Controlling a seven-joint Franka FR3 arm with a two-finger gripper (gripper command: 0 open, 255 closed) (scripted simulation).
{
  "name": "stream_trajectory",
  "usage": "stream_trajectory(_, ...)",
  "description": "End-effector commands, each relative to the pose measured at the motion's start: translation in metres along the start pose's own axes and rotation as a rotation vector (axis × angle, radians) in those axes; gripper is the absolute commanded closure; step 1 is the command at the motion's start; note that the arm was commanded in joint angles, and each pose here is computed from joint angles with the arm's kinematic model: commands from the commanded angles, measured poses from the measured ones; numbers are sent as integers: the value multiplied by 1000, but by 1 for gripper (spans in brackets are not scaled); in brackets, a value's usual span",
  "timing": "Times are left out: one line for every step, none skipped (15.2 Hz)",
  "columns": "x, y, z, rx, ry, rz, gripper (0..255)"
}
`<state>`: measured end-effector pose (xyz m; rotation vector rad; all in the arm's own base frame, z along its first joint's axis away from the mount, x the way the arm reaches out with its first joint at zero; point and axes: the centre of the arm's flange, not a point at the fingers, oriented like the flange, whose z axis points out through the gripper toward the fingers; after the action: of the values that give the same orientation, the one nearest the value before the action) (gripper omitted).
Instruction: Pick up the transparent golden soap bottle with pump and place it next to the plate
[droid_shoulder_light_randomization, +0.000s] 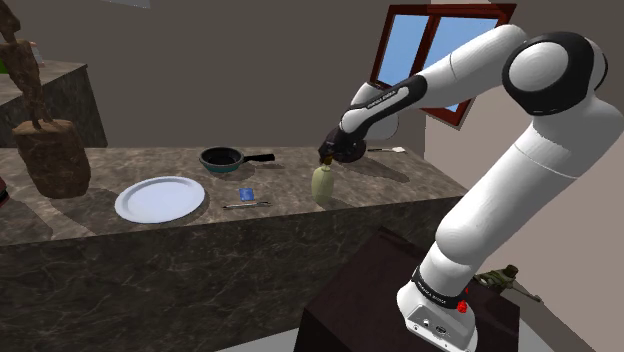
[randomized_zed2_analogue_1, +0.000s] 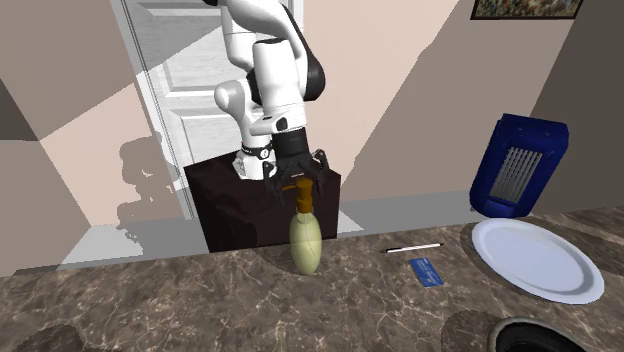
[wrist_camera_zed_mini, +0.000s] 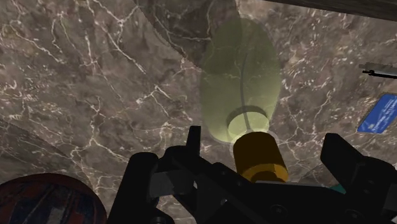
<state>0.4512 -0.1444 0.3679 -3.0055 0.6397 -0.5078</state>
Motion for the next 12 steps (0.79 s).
stream_trajectory(1,0,10,0,1,0,0)
stream_trajectory(1,0,16,0,1,0,0)
stream_trajectory(1,0,24,0,1,0,0)
stream_trajectory(1,0,24,0,1,0,0)
stream_trajectory(1,0,24,0,1,0,0)
stream_trajectory(1,0,24,0,1,0,0)
stream_trajectory(1,0,24,0,1,0,0)
stream_trajectory(1,0,24,0,1,0,0)
stream_trajectory(1,0,24,0,1,0,0)
stream_trajectory(1,0,24,0,1,0,0)
stream_trajectory(1,0,24,0,1,0,0)
stream_trajectory(1,0,24,0,1,0,255)
